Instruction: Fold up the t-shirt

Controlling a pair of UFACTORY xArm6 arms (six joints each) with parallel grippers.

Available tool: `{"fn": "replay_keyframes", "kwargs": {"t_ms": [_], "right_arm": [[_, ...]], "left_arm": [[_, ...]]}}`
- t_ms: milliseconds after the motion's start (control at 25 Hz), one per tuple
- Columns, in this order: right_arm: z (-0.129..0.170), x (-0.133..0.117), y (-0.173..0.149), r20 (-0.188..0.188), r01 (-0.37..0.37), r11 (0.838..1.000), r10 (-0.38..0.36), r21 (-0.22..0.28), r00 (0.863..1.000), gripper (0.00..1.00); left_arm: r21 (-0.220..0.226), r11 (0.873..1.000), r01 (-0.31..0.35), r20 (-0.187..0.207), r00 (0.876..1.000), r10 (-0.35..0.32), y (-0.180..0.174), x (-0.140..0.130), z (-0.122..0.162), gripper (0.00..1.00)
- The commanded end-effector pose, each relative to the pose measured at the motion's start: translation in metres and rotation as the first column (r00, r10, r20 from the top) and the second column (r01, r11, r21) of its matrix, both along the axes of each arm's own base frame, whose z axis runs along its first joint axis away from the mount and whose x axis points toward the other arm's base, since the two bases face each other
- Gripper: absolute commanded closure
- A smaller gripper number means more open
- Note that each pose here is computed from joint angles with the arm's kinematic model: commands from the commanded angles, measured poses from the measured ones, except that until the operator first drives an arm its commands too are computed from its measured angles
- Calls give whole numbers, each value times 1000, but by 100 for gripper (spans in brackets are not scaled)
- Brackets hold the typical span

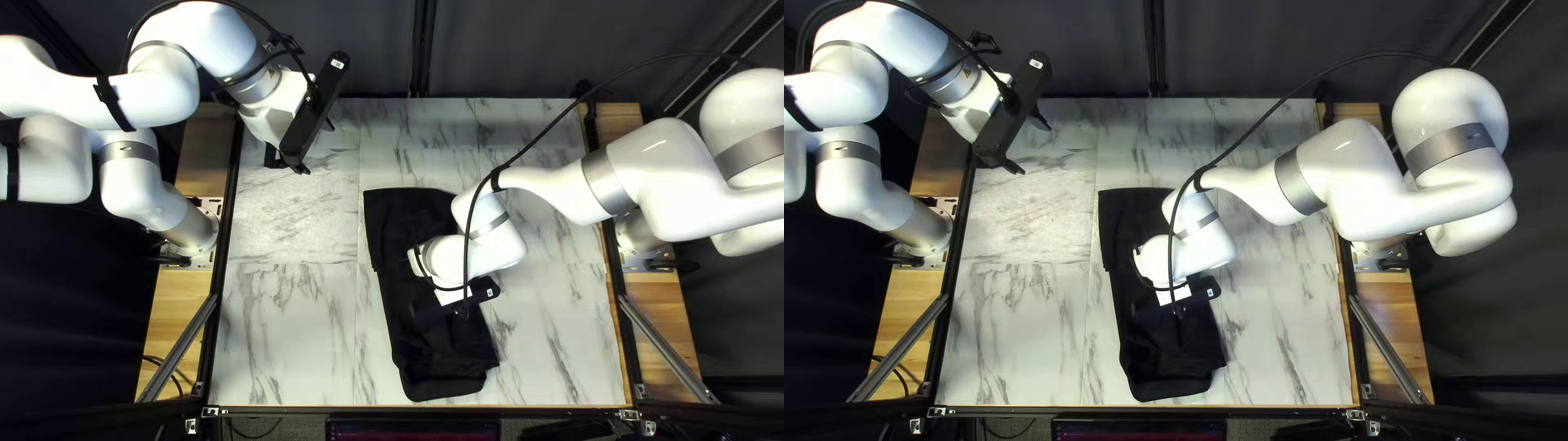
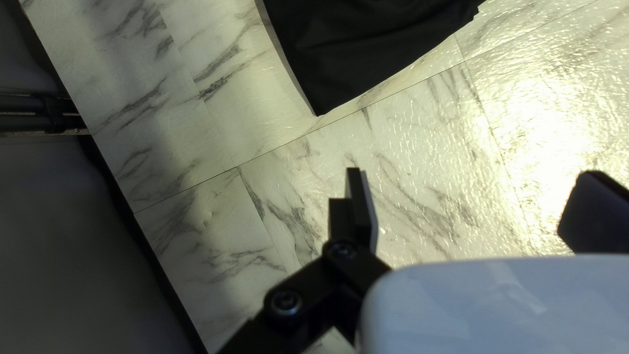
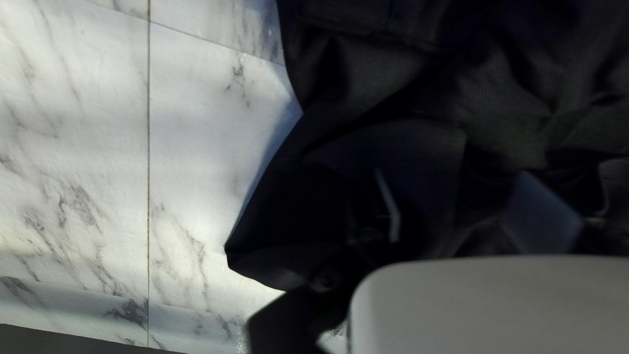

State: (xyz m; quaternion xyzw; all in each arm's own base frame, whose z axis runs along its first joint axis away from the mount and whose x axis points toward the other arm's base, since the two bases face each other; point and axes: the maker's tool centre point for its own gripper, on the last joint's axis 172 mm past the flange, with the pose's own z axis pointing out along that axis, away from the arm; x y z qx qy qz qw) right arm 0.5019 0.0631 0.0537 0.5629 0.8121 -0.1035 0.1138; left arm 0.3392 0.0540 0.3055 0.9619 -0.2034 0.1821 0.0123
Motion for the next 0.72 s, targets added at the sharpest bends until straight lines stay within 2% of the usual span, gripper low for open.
{"fn": "replay_keyframes", "kwargs": {"t_ms": [40,240,280,400,520,640,680,720], "right_arm": [[5,-5,-1,3,10,1000,-10,6,1000,97],[18,-6,-2,25,23,1000,-23,18,999,95],[20,-6,-2,32,24,999,-24,22,999,90],[25,-5,-3,52,27,999,-29,36,998,86],[27,-4,-3,69,31,998,-34,46,997,51],[26,-6,-3,82,37,998,-42,55,996,31],[25,-6,-3,85,38,998,-43,58,995,0],[24,-7,-3,86,39,997,-44,60,995,0]], "left_arm": [[0,1000,0,0,1000,0,0,0,0,0],[0,1000,0,0,1000,0,0,0,0,0],[0,1000,0,0,1000,0,0,0,0,0],[0,1000,0,0,1000,0,0,0,0,0],[0,1000,0,0,1000,0,0,0,0,0],[0,1000,0,0,1000,0,0,0,0,0],[0,1000,0,0,1000,0,0,0,0,0],[0,1000,0,0,1000,0,0,0,0,0]]}}
